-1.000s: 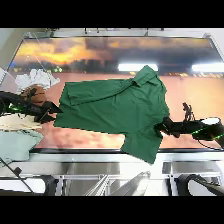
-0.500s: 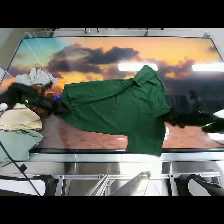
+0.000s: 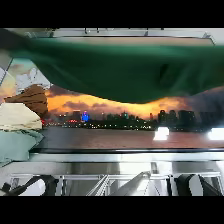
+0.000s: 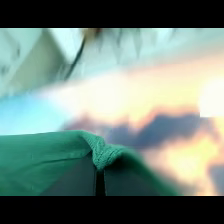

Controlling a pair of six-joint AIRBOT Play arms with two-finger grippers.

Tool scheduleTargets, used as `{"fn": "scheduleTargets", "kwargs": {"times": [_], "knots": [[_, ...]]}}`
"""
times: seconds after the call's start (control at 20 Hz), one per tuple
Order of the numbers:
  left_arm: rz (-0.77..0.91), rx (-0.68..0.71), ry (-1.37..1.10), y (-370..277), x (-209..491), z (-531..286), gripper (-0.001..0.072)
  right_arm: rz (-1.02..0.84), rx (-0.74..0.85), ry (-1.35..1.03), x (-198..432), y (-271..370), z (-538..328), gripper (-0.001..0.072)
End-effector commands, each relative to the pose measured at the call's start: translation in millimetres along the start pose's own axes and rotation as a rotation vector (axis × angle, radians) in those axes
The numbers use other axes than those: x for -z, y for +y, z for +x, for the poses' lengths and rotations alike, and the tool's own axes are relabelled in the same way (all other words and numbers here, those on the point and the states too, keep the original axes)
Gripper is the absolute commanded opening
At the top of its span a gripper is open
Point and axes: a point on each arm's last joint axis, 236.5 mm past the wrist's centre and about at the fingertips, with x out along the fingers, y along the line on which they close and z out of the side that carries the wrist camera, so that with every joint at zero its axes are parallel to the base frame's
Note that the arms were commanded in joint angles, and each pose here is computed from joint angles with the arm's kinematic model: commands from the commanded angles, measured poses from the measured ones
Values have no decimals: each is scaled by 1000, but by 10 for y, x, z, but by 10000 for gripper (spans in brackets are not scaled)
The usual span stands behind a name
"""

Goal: Fold the shirts.

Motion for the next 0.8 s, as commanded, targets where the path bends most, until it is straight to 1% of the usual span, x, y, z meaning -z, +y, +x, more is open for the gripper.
{"fn": "scheduleTargets", "kwargs": {"times": [0.0,0.1,0.15,0.25,0.4,0.5,0.6,0.75], "knots": [[215,-236,-198,-653,-461,-784,28,-207,10,-194,-694,619,-380,21],[227,-347,-228,-691,-437,-988,27,-248,17,-247,-862,742,-461,21],[201,-375,-228,-637,-373,-1023,28,-272,23,-261,-906,768,-484,20],[109,-337,-193,-458,-161,-919,28,-308,36,-274,-951,724,-475,21],[-90,-177,-95,-64,271,-513,28,-258,11,-258,-1003,415,-263,20],[-209,-79,-31,251,531,-149,28,-163,-65,-133,-763,121,131,20],[-280,-13,6,598,700,281,27,-73,-129,48,-309,-202,633,20],[-380,-2,98,1224,1023,977,27,49,-143,296,523,-727,1327,21]]}}
